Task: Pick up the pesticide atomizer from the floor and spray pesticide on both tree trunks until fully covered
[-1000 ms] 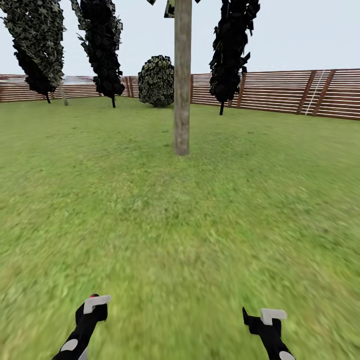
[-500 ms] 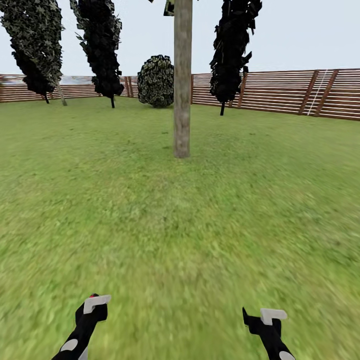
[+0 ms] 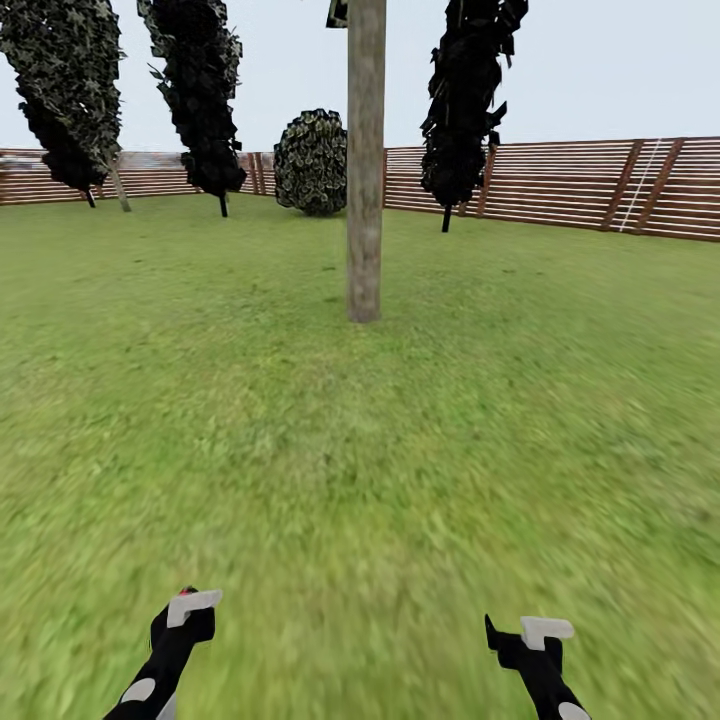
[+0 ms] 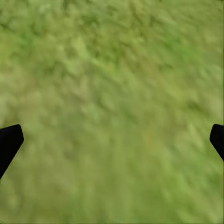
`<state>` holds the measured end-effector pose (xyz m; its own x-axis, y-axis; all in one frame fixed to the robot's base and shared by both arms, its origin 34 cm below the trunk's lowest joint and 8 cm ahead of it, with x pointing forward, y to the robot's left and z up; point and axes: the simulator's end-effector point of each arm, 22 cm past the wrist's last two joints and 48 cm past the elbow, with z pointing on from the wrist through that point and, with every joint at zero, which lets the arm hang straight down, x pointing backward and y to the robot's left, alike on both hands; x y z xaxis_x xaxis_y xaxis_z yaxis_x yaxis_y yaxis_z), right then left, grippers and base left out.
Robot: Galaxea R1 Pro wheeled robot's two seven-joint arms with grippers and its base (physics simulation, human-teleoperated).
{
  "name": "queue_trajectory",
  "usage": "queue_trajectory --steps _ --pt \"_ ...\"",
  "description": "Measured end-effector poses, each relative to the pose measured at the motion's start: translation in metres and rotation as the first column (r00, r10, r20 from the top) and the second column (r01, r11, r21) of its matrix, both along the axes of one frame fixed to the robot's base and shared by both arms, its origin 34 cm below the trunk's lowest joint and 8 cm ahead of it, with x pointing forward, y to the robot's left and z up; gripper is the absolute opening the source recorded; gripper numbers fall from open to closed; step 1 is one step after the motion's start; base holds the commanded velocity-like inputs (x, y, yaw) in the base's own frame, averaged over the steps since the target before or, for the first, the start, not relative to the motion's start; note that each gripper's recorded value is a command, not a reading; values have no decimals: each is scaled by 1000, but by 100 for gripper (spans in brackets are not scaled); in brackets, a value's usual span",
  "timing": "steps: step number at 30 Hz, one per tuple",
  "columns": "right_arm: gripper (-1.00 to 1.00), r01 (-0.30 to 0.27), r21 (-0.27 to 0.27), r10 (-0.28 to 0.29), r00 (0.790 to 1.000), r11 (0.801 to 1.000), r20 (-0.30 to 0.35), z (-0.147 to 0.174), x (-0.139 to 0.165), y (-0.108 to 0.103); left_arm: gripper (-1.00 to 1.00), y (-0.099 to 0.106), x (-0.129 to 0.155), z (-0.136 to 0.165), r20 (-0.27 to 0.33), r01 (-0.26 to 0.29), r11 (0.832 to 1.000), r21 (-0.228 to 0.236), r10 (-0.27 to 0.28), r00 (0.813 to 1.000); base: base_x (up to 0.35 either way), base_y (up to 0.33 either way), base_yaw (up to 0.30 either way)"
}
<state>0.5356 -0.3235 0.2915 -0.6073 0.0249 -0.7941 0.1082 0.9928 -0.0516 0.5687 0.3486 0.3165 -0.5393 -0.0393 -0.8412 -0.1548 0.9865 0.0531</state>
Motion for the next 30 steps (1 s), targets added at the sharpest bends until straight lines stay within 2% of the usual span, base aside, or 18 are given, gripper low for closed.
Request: queue_trajectory --steps 30 --pt "100 -2 -1 2 1000 1000 0 0 0 0 -100 0 0 0 -1 1 1000 1 -1 1000 338 0 0"
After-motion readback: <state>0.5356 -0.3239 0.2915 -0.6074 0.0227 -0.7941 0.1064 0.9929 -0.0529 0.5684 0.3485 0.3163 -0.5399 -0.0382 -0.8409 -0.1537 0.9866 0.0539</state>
